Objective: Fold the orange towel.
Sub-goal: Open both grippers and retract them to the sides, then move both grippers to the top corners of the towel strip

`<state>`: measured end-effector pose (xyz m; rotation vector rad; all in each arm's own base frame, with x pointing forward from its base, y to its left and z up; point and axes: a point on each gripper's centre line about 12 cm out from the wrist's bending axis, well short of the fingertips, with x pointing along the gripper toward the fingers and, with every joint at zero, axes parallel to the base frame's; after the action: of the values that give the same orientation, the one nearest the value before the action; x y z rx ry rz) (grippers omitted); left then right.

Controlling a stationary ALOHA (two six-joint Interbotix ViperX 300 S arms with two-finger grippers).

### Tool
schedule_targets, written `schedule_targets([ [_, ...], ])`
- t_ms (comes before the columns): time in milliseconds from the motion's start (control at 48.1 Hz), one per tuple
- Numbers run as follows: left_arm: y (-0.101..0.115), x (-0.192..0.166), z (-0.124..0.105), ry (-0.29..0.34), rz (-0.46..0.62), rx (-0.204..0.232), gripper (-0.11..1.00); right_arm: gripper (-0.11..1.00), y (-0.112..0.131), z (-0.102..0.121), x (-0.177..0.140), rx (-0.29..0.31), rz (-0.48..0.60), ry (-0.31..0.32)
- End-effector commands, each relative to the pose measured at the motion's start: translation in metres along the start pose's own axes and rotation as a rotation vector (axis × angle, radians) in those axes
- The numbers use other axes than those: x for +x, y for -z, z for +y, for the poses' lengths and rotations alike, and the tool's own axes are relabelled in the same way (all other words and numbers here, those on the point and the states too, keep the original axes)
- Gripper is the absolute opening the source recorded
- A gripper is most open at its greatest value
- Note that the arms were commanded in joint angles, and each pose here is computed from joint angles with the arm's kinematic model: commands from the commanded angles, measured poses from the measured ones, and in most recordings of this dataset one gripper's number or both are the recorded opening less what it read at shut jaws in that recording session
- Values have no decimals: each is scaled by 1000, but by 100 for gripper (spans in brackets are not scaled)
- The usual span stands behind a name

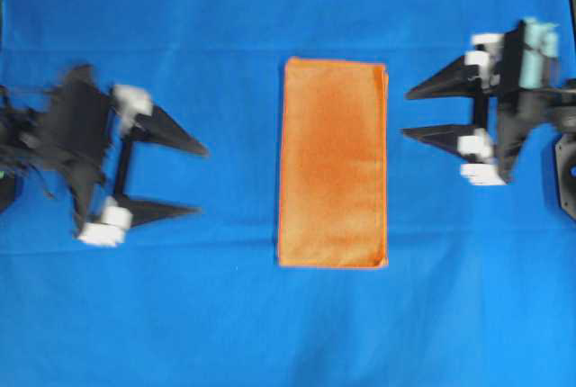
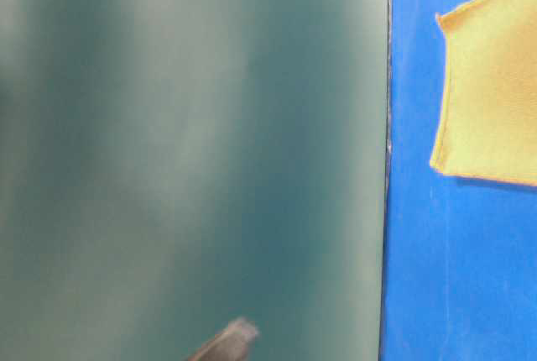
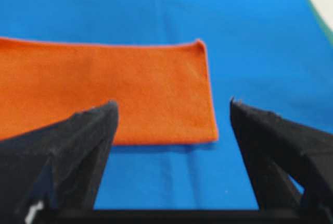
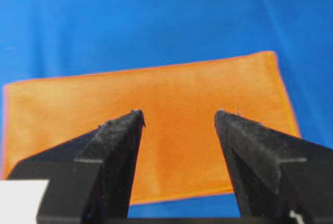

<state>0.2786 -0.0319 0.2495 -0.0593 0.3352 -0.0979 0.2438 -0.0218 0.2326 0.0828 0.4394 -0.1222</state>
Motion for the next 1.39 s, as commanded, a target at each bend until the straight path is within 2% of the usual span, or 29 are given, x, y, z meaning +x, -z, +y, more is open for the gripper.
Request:
schedule_targets([
  [0,-2,-18,3,-7,-81,-1,82,60,-3,4,-14,9,-60,-28],
  [249,23,-46,17,-55,-129,-19,82,60,19,4,-30,40,-90,-55],
  [353,24,-47,22,-74,-140,-24,82,60,18,4,-29,51,-92,-58],
  [603,26,-41,24,-83,-127,-31,82,60,18,-4,-28,68,-95,-24],
  [852,17,-22,32,-107,-173,-30,82,60,10,-19,-21,95,-89,40],
  [977,14,5,48,-156,-146,-36,81,60,4,-37,-6,121,-49,112],
  [1102,11,33,71,-214,-97,-31,81,60,12,-61,13,148,33,196],
  [1206,20,57,99,-279,-38,-21,81,60,23,-81,28,169,104,253],
  [1372,39,89,136,-348,41,-44,82,60,41,-103,55,178,213,288],
])
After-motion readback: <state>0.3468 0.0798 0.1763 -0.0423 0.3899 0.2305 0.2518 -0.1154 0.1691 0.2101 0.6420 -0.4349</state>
